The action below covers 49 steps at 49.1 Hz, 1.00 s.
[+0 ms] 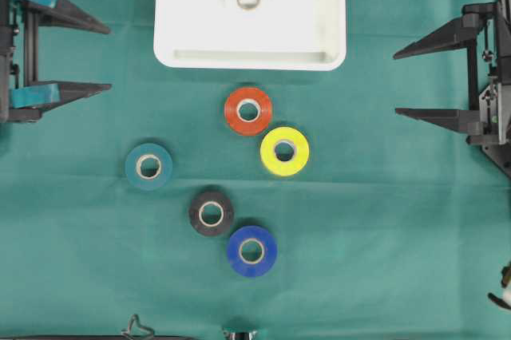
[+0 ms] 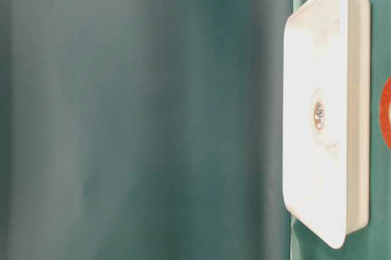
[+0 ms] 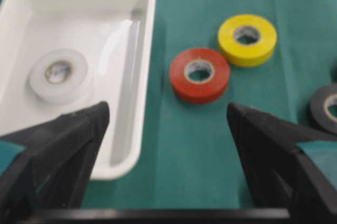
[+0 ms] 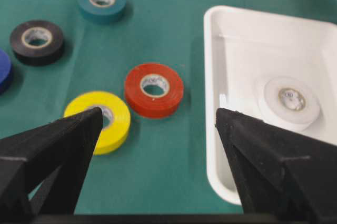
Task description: Pick up the tape from a random location and place it into the white case.
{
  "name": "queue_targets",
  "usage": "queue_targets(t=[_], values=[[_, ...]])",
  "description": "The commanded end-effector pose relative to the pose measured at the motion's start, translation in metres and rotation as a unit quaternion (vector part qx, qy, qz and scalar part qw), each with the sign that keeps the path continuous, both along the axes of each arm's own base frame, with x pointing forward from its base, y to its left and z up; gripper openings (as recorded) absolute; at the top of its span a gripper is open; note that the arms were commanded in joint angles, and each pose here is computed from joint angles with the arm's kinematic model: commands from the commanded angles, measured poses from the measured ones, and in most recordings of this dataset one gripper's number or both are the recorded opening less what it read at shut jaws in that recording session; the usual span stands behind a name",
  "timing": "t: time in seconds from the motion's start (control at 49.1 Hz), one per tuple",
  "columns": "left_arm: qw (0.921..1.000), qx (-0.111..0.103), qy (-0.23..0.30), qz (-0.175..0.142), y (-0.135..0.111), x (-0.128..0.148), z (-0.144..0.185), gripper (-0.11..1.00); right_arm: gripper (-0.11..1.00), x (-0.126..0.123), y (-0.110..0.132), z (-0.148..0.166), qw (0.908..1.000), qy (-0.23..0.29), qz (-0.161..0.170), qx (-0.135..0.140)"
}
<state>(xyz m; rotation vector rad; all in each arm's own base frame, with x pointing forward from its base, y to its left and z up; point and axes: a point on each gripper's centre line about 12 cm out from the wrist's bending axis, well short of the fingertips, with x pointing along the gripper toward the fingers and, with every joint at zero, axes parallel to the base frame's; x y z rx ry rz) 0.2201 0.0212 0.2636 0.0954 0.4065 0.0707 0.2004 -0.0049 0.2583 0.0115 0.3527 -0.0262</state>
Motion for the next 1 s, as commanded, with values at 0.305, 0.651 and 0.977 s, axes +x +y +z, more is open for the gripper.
queue_targets(t=[0.305,0.651,0.977], values=[[0.9998,-0.009,-0.015,-0.003,-0.004,-0.012,-0.024,0.98,0.91,-0.002,0.000,-0.016,0.9996,-0.025,-0.004,0.014],[0.9997,-0.016,-0.018,0.000,-0.004,-0.012,-0.024,0.97,0.91,0.000,0.000,-0.019,0.9997,-0.019,-0.004,0.015],[0.9997,-0.016,-0.018,0.000,-0.004,-0.012,-0.024,0.97,0.91,0.001,0.000,-0.017,0.9994,-0.025,-0.007,0.024]])
